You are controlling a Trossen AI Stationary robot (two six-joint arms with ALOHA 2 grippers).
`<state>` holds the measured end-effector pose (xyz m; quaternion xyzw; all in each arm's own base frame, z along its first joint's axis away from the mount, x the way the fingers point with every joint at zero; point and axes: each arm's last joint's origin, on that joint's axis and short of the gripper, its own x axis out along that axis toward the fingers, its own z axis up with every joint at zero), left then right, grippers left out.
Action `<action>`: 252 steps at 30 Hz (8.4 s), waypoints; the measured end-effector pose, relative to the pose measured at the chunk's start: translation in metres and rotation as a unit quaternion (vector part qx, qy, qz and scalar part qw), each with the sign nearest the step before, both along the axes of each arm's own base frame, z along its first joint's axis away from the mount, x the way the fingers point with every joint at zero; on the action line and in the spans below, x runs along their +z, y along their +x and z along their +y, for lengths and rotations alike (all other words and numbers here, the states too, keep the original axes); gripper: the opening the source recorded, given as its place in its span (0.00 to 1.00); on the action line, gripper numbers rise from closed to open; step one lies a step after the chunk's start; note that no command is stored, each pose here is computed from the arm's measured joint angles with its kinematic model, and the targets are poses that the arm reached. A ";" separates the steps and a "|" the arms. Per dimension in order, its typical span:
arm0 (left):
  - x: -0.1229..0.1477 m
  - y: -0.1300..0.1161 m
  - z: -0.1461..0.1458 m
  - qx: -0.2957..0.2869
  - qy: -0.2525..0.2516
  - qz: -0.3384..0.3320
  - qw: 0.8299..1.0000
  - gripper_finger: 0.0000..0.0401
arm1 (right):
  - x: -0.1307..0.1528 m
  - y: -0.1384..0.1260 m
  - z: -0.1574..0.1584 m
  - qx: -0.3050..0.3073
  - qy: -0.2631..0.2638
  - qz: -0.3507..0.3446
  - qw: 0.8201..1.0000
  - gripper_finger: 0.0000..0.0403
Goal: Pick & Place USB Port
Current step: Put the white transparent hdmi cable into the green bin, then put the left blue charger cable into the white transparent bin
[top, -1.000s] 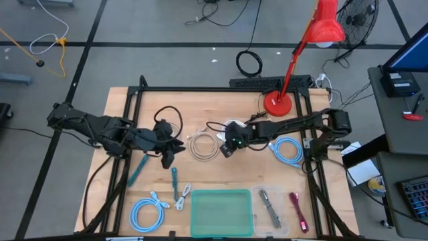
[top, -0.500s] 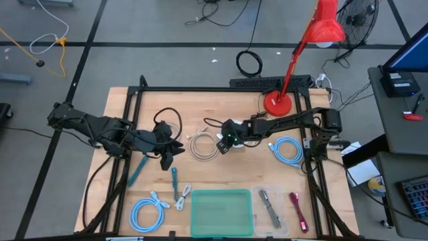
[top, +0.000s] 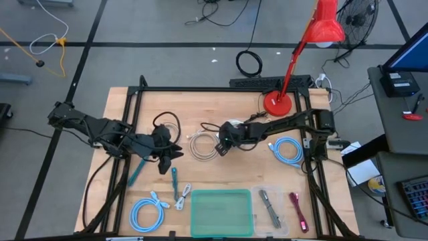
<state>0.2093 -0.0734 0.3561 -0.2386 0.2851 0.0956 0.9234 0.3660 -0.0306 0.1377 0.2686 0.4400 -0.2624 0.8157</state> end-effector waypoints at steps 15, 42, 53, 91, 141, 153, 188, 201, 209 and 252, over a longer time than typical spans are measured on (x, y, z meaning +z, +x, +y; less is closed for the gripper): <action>-0.001 -0.002 -0.004 -0.005 -0.009 0.004 1.000 0.31 | -0.015 -0.010 0.008 0.034 0.005 0.078 0.996 0.24; 0.000 -0.003 -0.008 -0.004 -0.006 0.000 1.000 0.31 | -0.053 -0.048 0.017 -0.025 0.060 0.089 0.994 0.10; 0.000 -0.003 -0.007 0.007 0.001 -0.003 1.000 0.31 | -0.028 -0.041 0.023 -0.014 0.083 0.064 0.994 0.00; -0.001 -0.003 -0.003 0.020 0.036 -0.004 0.999 0.31 | 0.091 -0.046 0.042 0.065 0.209 -0.247 0.944 0.51; -0.003 -0.011 -0.014 0.025 0.030 0.006 0.999 0.31 | 0.012 -0.029 0.023 0.119 -0.028 0.153 0.981 0.50; -0.003 -0.011 -0.015 0.028 0.023 0.005 0.999 0.31 | -0.011 -0.044 0.016 0.088 0.003 0.143 0.986 0.42; -0.004 -0.011 -0.013 0.052 0.034 0.002 0.998 0.31 | 0.175 -0.030 0.178 0.233 0.153 -0.050 0.959 0.11; -0.004 -0.013 -0.036 0.077 -0.032 -0.032 0.996 0.31 | 0.134 -0.024 0.270 0.257 0.196 -0.091 0.942 0.11; -0.018 -0.007 -0.068 0.061 -0.056 -0.027 0.996 0.31 | 0.100 -0.025 0.288 0.258 0.143 -0.017 0.955 0.11; -0.026 -0.007 -0.092 0.065 -0.079 -0.038 0.994 0.31 | 0.126 0.014 0.250 0.320 0.167 -0.137 0.922 0.37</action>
